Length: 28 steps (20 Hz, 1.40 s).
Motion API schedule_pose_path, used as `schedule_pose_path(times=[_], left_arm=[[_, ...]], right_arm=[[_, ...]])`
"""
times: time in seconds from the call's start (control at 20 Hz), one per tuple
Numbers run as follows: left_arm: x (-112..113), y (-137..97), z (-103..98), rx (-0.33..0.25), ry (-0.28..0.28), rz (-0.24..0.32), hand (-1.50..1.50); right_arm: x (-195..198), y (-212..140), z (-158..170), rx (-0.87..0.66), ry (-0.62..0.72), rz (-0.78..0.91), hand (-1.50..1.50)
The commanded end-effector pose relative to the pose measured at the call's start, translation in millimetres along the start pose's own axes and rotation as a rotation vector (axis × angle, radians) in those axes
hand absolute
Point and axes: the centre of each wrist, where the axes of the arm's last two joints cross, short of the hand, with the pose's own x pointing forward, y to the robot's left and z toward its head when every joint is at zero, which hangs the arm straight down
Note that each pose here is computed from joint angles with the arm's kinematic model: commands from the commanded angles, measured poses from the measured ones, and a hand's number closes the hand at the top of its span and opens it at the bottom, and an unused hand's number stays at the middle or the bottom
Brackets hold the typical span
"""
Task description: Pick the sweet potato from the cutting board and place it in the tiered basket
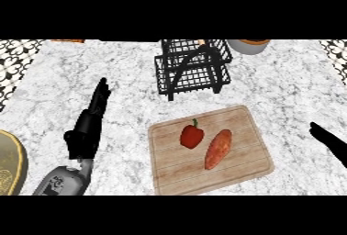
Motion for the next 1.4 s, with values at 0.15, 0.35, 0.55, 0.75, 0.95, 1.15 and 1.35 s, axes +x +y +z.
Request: schedule_pose_path(times=[0.15,0.35,0.55,0.75,0.95,1.15,1.35], left_arm=[[-9.1,-9.7,5.1,-0.014,-0.005,-0.001,0.00],[2.0,-11.8,4.7,0.006,-0.018,-0.006,0.00],[8.9,19.0,-5.9,0.008,0.004,-0.001,0.00],[1.5,0.1,-12.3,0.022,0.010,0.006,0.00],[0.2,-7.2,-4.1,0.006,0.015,0.000,0.00],[-3.4,-2.6,11.3,0.002,0.009,0.003,0.00],[-17.4,9.6,9.7,0.000,0.026,0.003,0.00]], right_arm=[[55.6,17.7,-18.4,0.032,0.065,0.065,-1.50],[66.9,32.0,-43.9,0.111,0.108,0.111,-1.50],[69.5,38.2,-31.4,0.164,0.163,0.120,-1.50],[70.5,50.3,-53.5,0.181,0.206,0.147,-1.50],[53.0,59.6,-64.1,0.175,0.236,0.194,-1.50],[69.9,52.7,-73.2,0.162,0.250,0.251,-1.50],[60.5,62.5,-62.9,0.170,0.249,0.281,-1.50]])
